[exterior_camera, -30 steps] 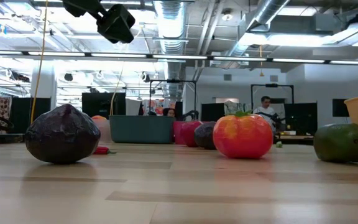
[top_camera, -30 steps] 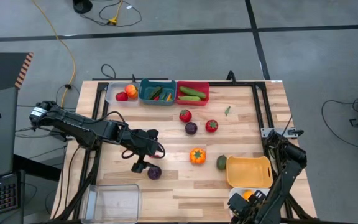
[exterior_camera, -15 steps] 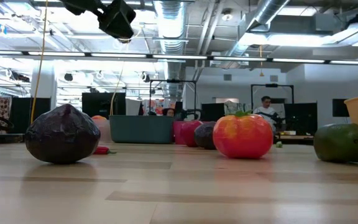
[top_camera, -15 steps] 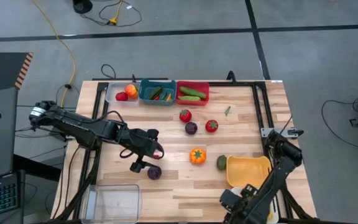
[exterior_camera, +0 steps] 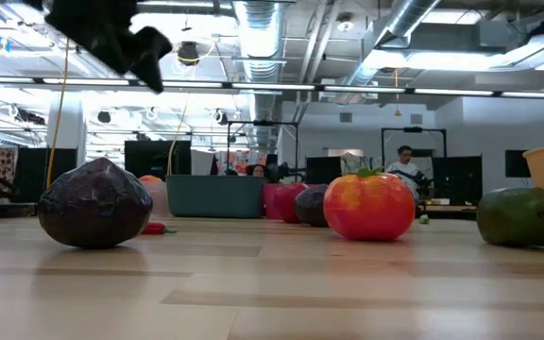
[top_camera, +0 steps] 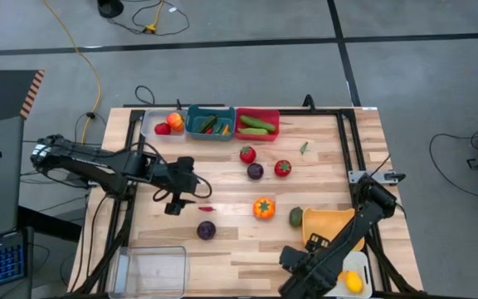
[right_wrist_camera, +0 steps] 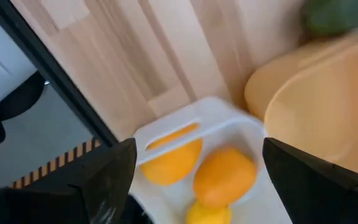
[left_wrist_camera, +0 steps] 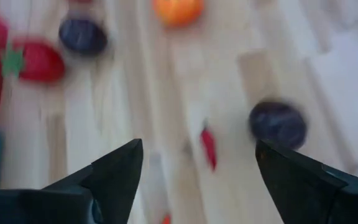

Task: Sort produce into baskets
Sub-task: Put the orange chili pepper into the blue bin

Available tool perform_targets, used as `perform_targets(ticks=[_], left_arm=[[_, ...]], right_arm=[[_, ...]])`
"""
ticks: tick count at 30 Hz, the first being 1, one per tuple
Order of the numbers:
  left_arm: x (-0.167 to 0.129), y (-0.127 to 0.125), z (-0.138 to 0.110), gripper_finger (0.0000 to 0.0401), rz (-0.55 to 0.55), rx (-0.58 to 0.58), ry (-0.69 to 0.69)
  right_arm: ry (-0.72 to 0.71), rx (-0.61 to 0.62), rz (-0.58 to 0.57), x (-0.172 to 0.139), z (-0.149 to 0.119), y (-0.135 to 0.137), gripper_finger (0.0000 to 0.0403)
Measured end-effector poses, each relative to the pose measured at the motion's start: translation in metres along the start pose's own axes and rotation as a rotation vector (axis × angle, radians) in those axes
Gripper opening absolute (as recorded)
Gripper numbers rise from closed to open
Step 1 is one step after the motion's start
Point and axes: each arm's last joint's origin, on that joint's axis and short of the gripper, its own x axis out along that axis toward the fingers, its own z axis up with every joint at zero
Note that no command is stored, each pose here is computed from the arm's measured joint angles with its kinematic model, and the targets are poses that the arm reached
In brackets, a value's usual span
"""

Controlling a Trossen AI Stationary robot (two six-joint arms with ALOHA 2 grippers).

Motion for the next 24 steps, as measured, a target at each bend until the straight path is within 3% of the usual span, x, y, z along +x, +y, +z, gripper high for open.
perform_targets(ticks=[14, 24], left_arm=[[0.029, 0.024, -0.046, 0.0242, 0.03, 0.0, 0.227], [0.055, 0.025, -0.081, 0.0213, 0.034, -0.026, 0.283]], right_arm=[[-0.151, -0.228, -0.088, -0.001, 0.039, -0.016, 0.0374], [-0.157, -0.3, -0.114, -0.002, 0.062, -0.028, 0.0374]])
